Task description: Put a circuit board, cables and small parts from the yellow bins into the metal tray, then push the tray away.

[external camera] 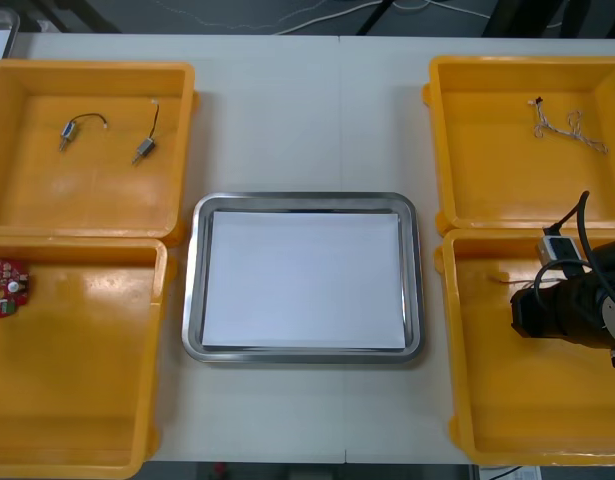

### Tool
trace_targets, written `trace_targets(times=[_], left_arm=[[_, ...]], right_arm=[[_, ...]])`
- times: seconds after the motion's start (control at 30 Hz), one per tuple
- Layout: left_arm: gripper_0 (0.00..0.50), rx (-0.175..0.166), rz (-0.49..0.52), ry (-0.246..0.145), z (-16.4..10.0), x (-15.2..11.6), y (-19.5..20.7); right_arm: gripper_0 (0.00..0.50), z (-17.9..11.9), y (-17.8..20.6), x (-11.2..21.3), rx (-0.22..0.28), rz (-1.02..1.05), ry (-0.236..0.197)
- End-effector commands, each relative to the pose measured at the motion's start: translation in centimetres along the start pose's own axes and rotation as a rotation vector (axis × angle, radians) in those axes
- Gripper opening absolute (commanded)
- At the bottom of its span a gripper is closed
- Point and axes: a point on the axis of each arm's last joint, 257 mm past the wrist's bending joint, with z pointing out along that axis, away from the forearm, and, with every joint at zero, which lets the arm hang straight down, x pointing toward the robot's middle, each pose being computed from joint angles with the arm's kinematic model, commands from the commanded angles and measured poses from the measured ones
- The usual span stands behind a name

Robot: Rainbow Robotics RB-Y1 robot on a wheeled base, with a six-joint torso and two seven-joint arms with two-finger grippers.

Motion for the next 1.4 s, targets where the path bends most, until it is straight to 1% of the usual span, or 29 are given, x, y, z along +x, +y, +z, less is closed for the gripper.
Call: trace_targets(times=[0.03, 0.17, 0.23, 0.37, 0.47, 0.6, 0.7, 0.77, 0.87, 1.0, 1.07, 1.2, 1.4], left_arm=[[0.486, -0.027, 0.110, -0.036, -0.2, -1.3, 1.7], [0.489, -0.014, 0.105, -0.052, 0.8, -1.5, 1.6], [0.491, -0.005, 0.099, -0.053, 1.5, -1.6, 1.6], [0.491, 0.001, 0.101, -0.055, 1.7, -1.7, 1.6], [0.489, 0.010, 0.103, -0.054, 1.7, -1.6, 1.3], [0.489, 0.028, 0.110, -0.044, 1.5, -1.4, 0.6], [0.489, 0.044, 0.110, -0.039, 1.6, -1.2, 0.1], [0.492, 0.053, 0.115, -0.045, 1.6, -1.3, -0.3], [0.491, 0.063, 0.119, -0.048, 1.8, -1.4, -0.8], [0.490, 0.066, 0.131, -0.053, 2.1, -1.7, -1.5], [0.490, 0.078, 0.135, -0.054, 2.2, -1.6, -2.1], [0.491, 0.090, 0.141, -0.067, 2.6, -1.7, -2.8], [0.491, 0.102, 0.153, -0.072, 2.9, -1.4, -3.4]], right_arm=[[0.000, 0.4, 0.4, 0.9, -0.001, -0.057, 0.008], [0.000, 0.1, 0.3, 0.3, -0.002, -0.055, -0.006], [0.000, -0.6, 0.1, -0.2, -0.001, -0.055, -0.016], [0.000, -1.9, -0.3, -0.7, 0.010, -0.059, -0.016], [0.000, -3.1, -0.8, -0.5, 0.021, -0.063, 0.006], [0.000, -4.5, -0.8, 0.1, 0.003, -0.058, 0.048], [0.000, -5.1, -1.0, 0.6, -0.001, -0.057, 0.067], [0.000, -5.4, -1.4, 1.1, 0.003, -0.052, 0.078], [0.000, -5.6, -1.9, 1.9, 0.002, -0.041, 0.086], [0.000, -5.9, -2.4, 3.1, 0.000, -0.028, 0.098], [0.000, -6.2, -2.6, 4.3, -0.001, -0.022, 0.107], [0.000, -6.7, -2.4, 5.3, -0.012, -0.016, 0.104], [0.000, -7.1, -1.6, 6.9, -0.034, -0.003, 0.113]])
